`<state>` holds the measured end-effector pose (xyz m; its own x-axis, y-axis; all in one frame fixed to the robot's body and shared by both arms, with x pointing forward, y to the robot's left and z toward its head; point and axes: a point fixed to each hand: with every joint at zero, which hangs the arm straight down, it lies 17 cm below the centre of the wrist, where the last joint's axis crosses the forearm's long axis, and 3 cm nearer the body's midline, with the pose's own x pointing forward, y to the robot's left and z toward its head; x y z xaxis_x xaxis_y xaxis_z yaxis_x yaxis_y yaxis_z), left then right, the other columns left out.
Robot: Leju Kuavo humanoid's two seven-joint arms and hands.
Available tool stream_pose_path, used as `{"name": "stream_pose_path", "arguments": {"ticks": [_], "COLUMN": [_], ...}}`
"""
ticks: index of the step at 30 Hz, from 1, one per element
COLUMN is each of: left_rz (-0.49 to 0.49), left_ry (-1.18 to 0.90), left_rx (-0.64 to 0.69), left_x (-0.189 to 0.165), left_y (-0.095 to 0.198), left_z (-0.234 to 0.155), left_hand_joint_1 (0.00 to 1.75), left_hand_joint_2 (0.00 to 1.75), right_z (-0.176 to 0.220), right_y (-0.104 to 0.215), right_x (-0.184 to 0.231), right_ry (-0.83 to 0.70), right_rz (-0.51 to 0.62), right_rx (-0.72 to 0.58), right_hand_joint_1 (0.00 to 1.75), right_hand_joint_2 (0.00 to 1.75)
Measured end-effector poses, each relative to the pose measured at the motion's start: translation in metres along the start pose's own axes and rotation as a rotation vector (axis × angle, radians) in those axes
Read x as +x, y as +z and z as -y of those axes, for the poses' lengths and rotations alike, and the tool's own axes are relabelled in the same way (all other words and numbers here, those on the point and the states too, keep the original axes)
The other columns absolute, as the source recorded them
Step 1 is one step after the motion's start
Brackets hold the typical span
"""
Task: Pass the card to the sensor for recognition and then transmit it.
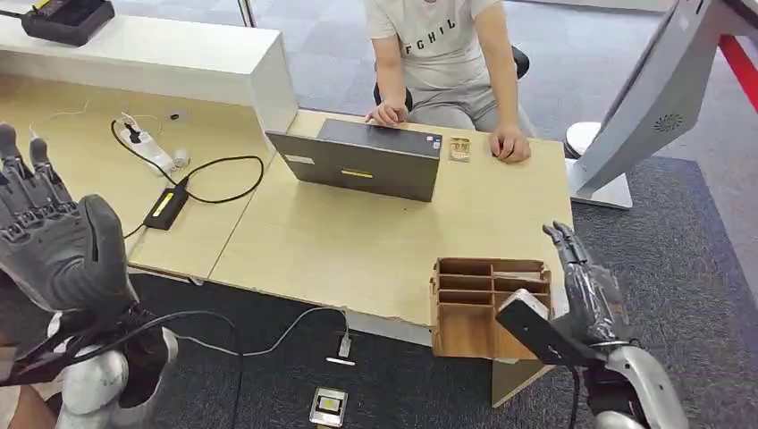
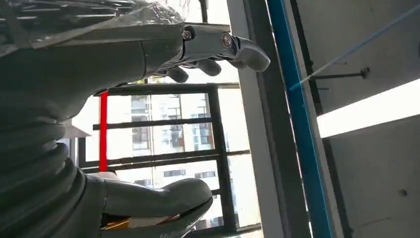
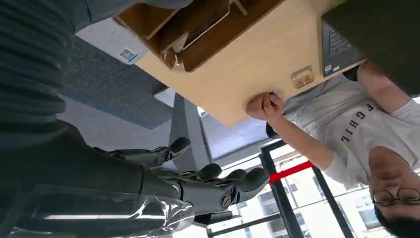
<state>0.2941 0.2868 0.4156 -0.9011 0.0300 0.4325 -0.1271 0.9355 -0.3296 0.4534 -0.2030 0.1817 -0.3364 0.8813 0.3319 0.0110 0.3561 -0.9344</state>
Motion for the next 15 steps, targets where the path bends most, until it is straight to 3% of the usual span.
{"name": "stream_pose_path", "arguments": {"ticks": [15], "left_rz": [0.002], "left_ry": [0.056], "left_rx": [-0.026], "left_x": [-0.002], "left_y": [-0.007], "left_z": [0.011], "left_hand_joint_1": [0.0], "left_hand_joint_2": [1.75], "right_z": [-0.02], "right_y": [-0.01], "right_x": [0.004], "right_ry": [0.033], "right_rz": [0.007], "right_rx": [0.03], "right_hand_joint_1": [0.0], "right_hand_joint_2": [1.75]}}
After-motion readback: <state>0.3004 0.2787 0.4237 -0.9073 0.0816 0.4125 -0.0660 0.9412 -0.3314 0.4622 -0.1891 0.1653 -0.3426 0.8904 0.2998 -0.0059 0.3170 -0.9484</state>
